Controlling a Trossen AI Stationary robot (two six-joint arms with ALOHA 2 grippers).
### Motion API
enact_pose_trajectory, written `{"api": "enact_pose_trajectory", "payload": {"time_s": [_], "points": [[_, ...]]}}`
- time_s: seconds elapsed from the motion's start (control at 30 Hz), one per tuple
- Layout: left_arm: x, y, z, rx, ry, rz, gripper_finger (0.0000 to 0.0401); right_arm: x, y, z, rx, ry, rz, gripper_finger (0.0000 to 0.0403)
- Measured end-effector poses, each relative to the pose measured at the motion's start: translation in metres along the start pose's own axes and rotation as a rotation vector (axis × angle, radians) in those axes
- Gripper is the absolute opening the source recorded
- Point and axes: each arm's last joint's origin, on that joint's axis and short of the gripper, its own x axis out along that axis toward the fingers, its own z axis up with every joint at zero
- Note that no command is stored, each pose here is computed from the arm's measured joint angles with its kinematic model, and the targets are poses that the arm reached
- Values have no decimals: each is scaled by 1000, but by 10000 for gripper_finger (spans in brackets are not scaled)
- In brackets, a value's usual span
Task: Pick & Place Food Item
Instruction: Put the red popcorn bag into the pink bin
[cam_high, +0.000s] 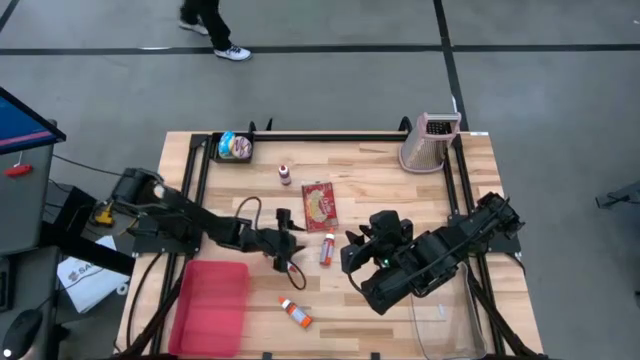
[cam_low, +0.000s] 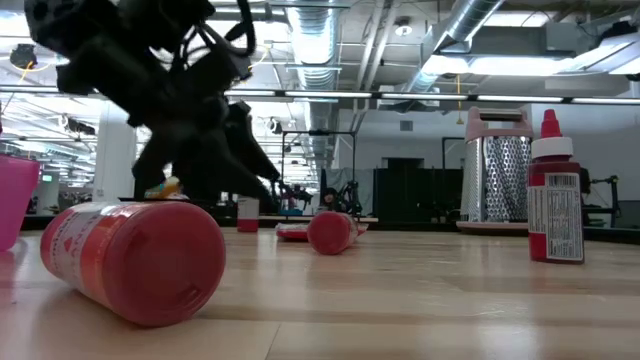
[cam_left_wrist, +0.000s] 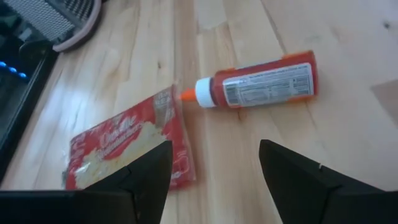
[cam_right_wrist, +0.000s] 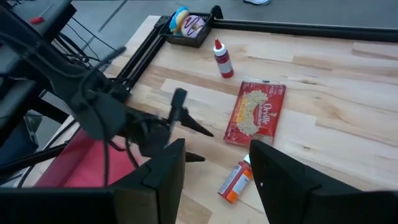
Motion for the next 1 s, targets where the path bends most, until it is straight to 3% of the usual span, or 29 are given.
{"api": "enact_pose_trajectory", "payload": {"time_s": [0.3,0.77,1.0], "points": [[29,6,-12,10,45,52,230,-5,0,-4,27,8,13,173],[52,19,-9,0,134,-7,202,-11,0,-9,17,16,30,173],[57,30,-11,-36,251,-23,192,-13,0,-10,14,17,34,173]]}}
